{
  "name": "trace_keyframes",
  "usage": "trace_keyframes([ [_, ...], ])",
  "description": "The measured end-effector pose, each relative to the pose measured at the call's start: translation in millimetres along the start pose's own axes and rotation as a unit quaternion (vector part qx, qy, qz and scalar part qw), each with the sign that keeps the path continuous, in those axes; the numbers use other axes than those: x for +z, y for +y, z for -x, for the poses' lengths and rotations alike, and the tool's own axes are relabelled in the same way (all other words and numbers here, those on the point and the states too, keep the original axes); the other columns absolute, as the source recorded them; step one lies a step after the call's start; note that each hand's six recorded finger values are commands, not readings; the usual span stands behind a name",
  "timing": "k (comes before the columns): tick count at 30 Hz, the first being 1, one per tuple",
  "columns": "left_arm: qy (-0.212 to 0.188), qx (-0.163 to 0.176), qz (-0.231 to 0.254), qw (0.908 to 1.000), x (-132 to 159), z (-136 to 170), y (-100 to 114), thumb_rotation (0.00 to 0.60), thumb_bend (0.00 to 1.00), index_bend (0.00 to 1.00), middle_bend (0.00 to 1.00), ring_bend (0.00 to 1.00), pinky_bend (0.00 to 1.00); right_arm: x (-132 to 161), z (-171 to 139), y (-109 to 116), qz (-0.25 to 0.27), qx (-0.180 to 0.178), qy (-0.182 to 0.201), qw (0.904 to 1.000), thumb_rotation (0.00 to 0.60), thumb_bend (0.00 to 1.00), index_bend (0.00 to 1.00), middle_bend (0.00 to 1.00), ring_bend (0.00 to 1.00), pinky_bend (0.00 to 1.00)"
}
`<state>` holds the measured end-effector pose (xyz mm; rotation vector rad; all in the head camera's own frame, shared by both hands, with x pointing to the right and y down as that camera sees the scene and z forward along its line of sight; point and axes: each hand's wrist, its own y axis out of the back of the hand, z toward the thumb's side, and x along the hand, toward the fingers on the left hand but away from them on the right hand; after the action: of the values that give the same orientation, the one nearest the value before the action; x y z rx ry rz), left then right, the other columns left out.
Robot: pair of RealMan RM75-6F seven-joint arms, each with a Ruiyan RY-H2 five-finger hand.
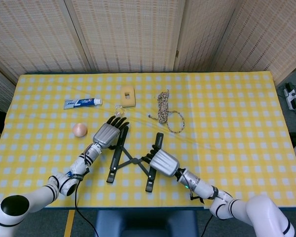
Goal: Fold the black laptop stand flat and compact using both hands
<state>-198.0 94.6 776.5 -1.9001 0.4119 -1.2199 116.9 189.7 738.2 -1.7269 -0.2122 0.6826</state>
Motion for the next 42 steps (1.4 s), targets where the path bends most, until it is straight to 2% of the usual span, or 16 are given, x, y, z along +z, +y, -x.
trace_keyframes([
  [8,-0.003,-0.008,0.014,0.9999,3,6,-4,0.600,0.19,0.01,0.00,0.00,0.00,4,4,-1,-0.006,-0.010,0.005,0.9999,0.600,0.18,0.40,0.56,0.51,0.34],
  [33,-0.027,-0.036,0.076,0.9961,34,14,-7,0.600,0.19,0.01,0.00,0.00,0.00,18,26,3,-0.012,-0.033,0.026,0.9991,0.600,0.18,0.41,0.56,0.50,0.35],
  [42,-0.027,-0.037,0.081,0.9956,36,16,-6,0.600,0.19,0.01,0.00,0.00,0.00,20,25,5,-0.012,-0.038,0.031,0.9987,0.600,0.18,0.40,0.53,0.51,0.35],
])
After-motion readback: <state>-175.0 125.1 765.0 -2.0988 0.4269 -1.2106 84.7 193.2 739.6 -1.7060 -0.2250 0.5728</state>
